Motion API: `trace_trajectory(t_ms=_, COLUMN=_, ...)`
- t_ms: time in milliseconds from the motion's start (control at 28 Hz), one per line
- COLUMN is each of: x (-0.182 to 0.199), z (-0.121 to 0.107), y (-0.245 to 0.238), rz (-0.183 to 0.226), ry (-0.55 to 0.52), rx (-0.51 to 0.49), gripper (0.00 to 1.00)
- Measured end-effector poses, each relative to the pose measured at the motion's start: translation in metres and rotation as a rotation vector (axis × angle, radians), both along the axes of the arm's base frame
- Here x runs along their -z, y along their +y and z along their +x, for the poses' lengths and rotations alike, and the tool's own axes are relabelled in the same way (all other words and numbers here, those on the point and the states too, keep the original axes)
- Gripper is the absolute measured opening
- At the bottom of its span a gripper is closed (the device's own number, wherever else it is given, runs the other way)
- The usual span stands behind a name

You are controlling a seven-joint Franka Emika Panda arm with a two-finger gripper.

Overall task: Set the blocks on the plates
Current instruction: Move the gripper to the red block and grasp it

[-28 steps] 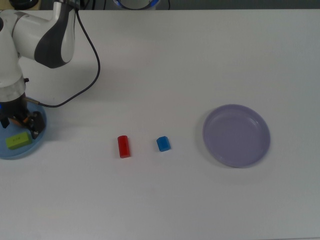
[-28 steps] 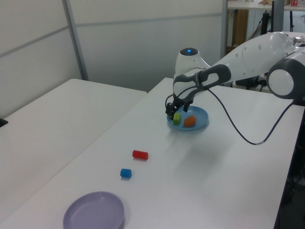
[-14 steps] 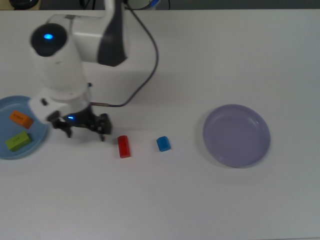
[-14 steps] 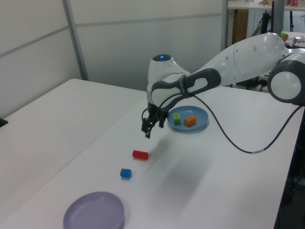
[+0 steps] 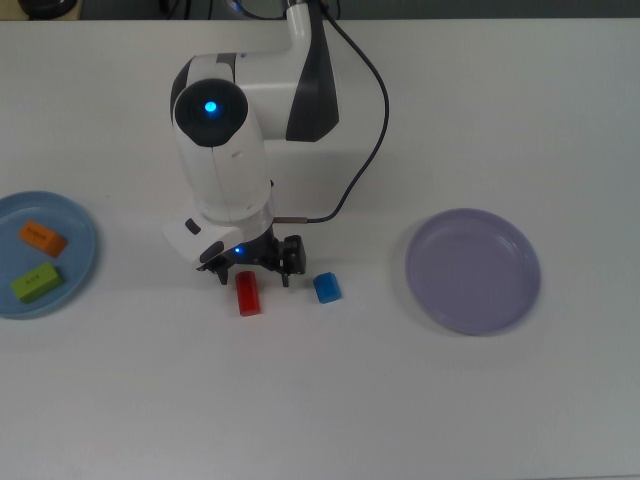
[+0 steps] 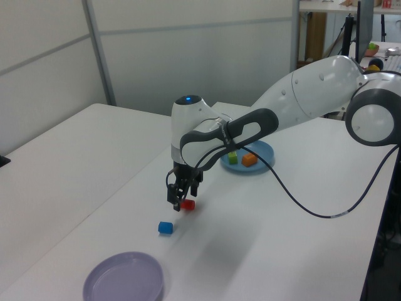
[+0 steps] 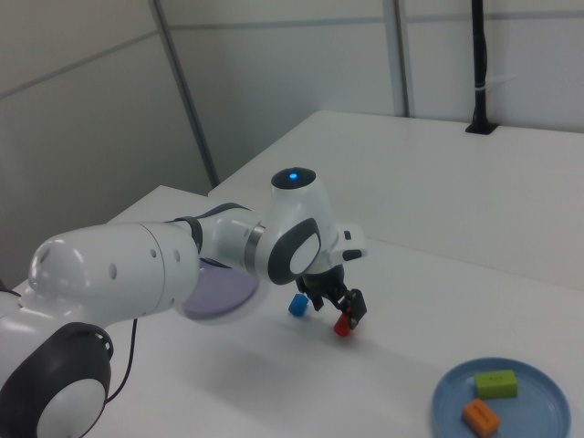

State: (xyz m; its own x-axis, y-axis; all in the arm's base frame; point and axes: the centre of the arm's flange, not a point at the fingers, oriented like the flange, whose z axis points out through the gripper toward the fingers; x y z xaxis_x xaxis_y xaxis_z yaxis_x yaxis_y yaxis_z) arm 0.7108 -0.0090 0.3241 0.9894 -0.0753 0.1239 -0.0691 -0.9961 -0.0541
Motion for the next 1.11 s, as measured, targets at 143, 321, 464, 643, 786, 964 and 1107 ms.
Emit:
trace_trajectory(t_ms=143, x=0.006, z=0.000, y=-0.005, rz=0.000, ry=0.008, rx=0.007, gripper=0.85)
trace_trajectory(t_ms=321, x=0.007, z=0.000, y=-0.008, rz=-0.001, ry=0.010, rx=0.012, gripper=0.76)
trace_trajectory(t_ms=464, x=0.010, z=0.000, y=-0.008, rz=0.000, ry=0.006, rx=0.012, gripper=0.59)
trace_trajectory(t_ms=643, x=0.011, z=0.003, y=-0.008, rz=0.002, ry=-0.017, rx=0.012, gripper=0.37)
trace_trajectory(t_ms=786, x=0.009, z=0.004, y=-0.006, rz=0.002, ry=-0.023, rx=0.009, gripper=0.33)
trace_trajectory(t_ms=964, x=-0.003, z=0.006, y=0.001, rz=0.002, ry=-0.043, rx=-0.001, gripper=0.33)
trace_trajectory(t_ms=1107, x=-0.023, z=0.007, y=0.021, rz=0.001, ry=-0.072, rx=-0.025, gripper=0.33)
